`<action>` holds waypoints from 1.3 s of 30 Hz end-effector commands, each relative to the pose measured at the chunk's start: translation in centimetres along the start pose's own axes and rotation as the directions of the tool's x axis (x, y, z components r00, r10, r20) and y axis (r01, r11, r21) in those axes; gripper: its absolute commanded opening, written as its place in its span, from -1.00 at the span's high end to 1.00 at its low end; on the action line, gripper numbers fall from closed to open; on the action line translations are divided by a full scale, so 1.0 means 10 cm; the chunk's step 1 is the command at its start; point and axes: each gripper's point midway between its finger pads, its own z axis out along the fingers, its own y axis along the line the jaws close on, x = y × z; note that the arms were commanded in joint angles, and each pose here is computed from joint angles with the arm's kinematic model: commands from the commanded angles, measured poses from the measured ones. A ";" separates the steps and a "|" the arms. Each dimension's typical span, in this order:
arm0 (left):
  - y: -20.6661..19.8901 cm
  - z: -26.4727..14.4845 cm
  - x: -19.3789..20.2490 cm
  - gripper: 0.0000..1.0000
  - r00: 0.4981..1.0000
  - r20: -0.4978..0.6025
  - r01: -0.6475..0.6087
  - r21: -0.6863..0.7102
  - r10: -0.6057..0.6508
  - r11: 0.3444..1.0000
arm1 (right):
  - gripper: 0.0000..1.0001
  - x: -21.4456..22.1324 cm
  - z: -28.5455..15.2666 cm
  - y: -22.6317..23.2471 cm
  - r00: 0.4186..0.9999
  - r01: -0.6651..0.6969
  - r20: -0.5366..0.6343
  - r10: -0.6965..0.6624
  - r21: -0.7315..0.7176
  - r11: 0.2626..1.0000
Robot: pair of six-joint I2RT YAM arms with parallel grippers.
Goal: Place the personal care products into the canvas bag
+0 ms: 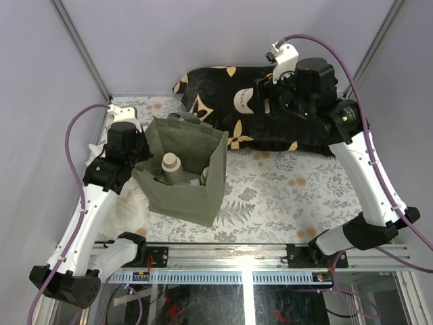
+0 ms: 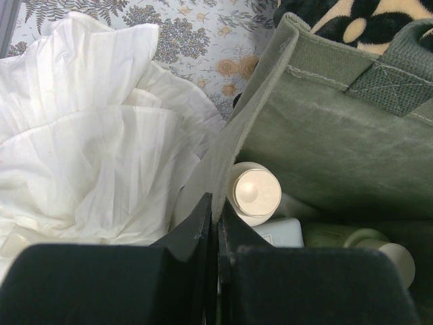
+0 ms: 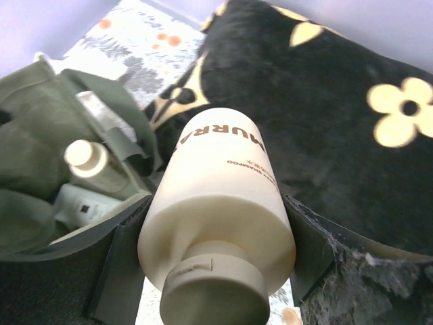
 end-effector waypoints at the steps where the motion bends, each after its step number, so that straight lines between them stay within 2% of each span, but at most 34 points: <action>1: -0.02 0.03 -0.10 1.00 0.998 0.051 0.023 0.005 -0.024 1.000 | 1.00 -0.66 -0.12 0.49 0.964 0.076 0.266 -0.005 -0.257 0.963; 4: -0.02 0.03 -0.11 1.00 0.998 0.053 0.023 0.002 -0.023 1.000 | 1.00 -0.66 -0.17 0.81 0.958 0.102 0.285 0.020 -0.409 0.907; 7: -0.01 0.03 -0.11 1.00 0.998 0.054 0.021 0.001 -0.021 1.000 | 1.00 -0.57 -0.17 1.10 0.962 0.133 0.274 0.010 -0.496 0.858; 11: -0.01 0.02 -0.11 1.00 0.998 0.056 0.027 0.002 -0.027 1.000 | 1.00 -0.41 -0.13 1.48 0.966 0.161 0.259 -0.011 -0.565 0.810; 22: -0.04 -0.07 -0.15 1.00 0.996 0.074 0.038 0.027 -0.040 0.999 | 1.00 0.18 0.29 2.30 0.992 0.123 0.112 -0.063 -0.675 0.728; 28: -0.05 -0.13 -0.09 1.00 0.995 0.075 0.065 0.050 -0.069 0.997 | 1.00 0.32 0.54 2.66 0.996 0.090 0.068 -0.060 -0.731 0.676; 33: -0.05 -0.15 -0.03 1.00 0.994 0.071 0.078 0.059 -0.082 0.995 | 1.00 0.47 0.74 2.91 0.996 0.081 0.029 -0.089 -0.745 0.662; 39: -0.05 -0.14 -0.02 1.00 0.994 0.070 0.081 0.058 -0.085 0.995 | 1.00 0.76 0.99 2.96 0.979 0.064 -0.104 -0.177 -0.668 0.741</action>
